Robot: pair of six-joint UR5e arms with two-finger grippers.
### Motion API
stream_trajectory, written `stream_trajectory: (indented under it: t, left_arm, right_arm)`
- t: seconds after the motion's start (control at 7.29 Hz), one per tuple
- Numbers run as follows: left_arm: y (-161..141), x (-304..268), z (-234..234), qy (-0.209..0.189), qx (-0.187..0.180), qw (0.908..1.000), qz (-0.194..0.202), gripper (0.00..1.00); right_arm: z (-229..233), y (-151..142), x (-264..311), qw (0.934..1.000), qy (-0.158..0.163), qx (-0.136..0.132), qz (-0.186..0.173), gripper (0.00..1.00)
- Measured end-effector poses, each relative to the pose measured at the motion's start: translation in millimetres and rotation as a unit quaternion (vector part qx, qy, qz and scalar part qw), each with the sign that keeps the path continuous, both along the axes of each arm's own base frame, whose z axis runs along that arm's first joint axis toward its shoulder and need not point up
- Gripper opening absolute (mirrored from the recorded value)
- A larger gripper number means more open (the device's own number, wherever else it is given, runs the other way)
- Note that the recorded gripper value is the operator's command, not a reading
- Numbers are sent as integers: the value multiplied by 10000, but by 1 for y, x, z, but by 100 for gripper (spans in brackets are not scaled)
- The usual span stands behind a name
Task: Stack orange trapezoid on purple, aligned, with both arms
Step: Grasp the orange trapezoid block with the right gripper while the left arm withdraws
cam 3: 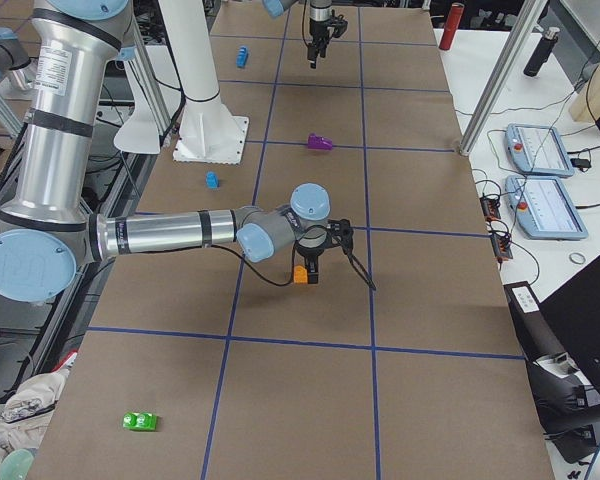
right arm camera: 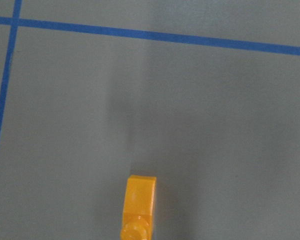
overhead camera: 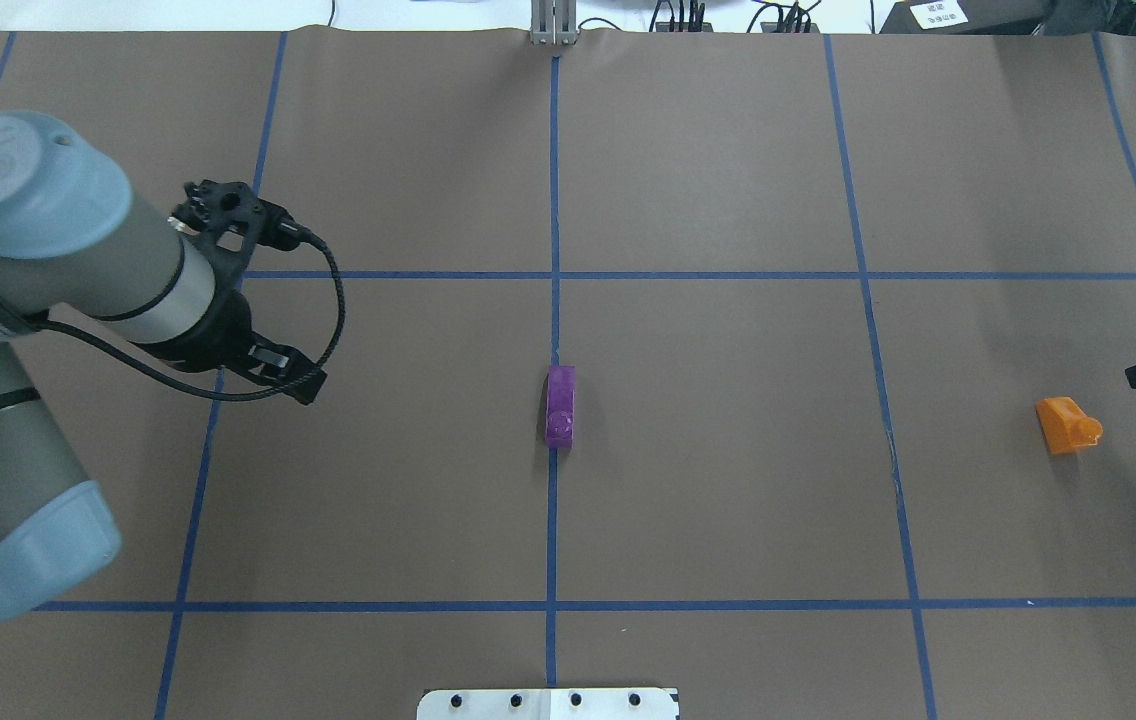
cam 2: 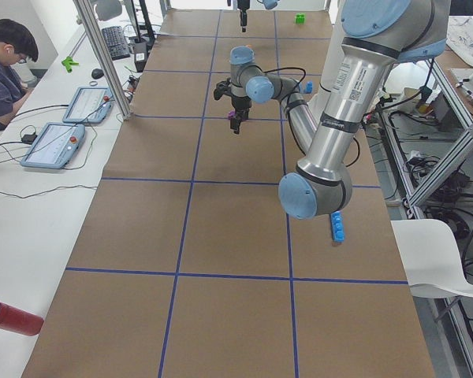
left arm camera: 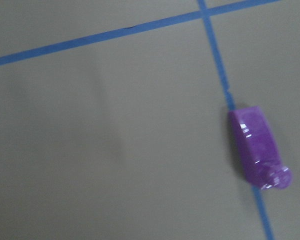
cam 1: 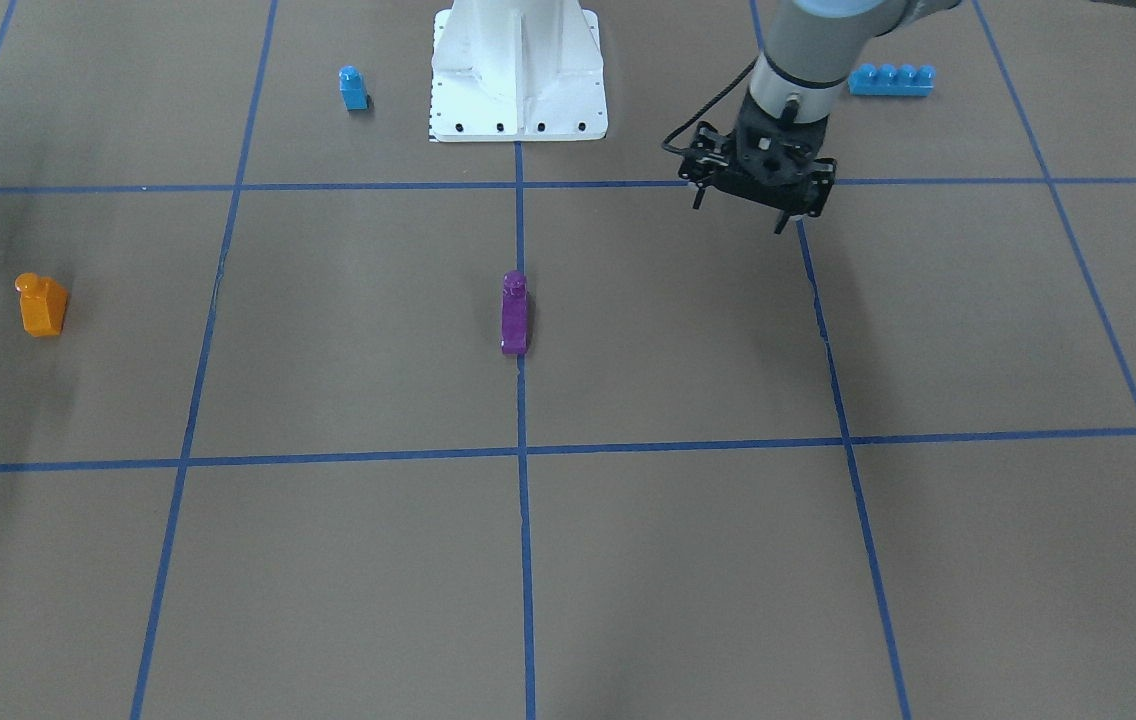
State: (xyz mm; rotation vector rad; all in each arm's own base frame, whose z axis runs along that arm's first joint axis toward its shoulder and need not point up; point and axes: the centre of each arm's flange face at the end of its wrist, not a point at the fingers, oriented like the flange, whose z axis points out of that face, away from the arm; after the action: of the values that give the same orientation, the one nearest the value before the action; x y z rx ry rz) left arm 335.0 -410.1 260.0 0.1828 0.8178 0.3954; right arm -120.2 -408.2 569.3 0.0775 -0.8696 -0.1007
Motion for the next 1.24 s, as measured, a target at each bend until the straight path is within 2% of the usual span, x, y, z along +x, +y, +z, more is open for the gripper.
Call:
stream_trajectory:
  t: [0.41,0.69,0.82,0.96,1.1,1.24]
  left_arm:
    - [-3,-18,11,11,115,9998,187,100]
    - [-3,-18,10,27,114,9998,183,100]
    - [-3,-18,9,35,106,9998,176,100]
    - [-2,-17,8,39,100,9998,176,100]
    - [-2,-17,8,40,94,9998,176,100]
    - [-2,-16,8,40,90,9998,178,100]
  right_arm:
    - [16,8,-47,9993,290,-97,205,98]
    - [36,14,-66,9990,402,-62,204,86]
    - [40,16,-72,9990,418,-54,158,85]
    - [41,17,-78,9991,420,-42,104,79]
    - [41,19,-82,9991,419,-32,60,62]
    - [41,20,-84,9991,416,-28,32,21]
